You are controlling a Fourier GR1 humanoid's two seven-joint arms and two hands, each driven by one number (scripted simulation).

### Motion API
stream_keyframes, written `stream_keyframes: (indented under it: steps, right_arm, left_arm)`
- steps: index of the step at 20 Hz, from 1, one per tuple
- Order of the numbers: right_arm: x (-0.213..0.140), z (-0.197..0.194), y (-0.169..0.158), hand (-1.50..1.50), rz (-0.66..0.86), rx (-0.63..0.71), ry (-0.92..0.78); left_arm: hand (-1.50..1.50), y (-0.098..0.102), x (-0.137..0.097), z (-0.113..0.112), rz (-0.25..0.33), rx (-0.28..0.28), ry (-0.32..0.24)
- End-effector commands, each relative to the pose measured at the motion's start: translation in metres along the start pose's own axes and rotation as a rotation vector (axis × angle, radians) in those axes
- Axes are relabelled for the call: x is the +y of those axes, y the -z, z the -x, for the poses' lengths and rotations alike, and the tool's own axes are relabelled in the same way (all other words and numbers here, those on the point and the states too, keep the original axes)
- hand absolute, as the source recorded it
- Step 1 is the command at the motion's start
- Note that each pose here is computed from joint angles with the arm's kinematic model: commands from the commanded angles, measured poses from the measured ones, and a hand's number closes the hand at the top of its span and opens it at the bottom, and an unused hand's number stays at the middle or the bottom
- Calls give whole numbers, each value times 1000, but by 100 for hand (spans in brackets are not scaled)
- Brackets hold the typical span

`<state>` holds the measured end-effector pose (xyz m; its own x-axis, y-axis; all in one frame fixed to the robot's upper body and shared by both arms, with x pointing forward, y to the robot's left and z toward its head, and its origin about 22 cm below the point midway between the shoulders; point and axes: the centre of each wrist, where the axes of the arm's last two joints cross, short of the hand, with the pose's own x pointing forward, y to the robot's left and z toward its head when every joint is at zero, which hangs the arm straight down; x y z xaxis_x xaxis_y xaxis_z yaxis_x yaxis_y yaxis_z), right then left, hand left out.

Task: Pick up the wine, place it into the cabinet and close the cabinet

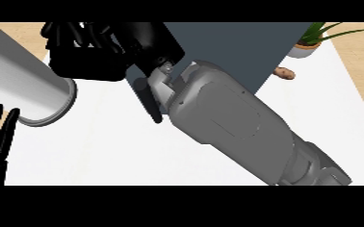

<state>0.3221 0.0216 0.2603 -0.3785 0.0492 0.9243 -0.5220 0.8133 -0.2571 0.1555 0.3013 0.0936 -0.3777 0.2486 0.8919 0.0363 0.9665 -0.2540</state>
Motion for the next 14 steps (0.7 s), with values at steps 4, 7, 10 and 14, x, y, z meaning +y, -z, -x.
stream_keyframes:
  steps: [4,7,10,14]
  right_arm:
    - [-50,30,21,150,89,54,-21]
    - [-54,32,22,150,111,45,-60]
    - [-74,58,14,150,103,71,-110]
    - [-74,54,19,150,100,50,-130]
  left_arm:
    - [-150,10,-3,-5,14,-11,9]
    - [-150,8,-8,-7,13,16,-2]
    - [-150,3,-10,-1,19,-5,-12]
    - [-150,10,-2,0,-4,2,6]
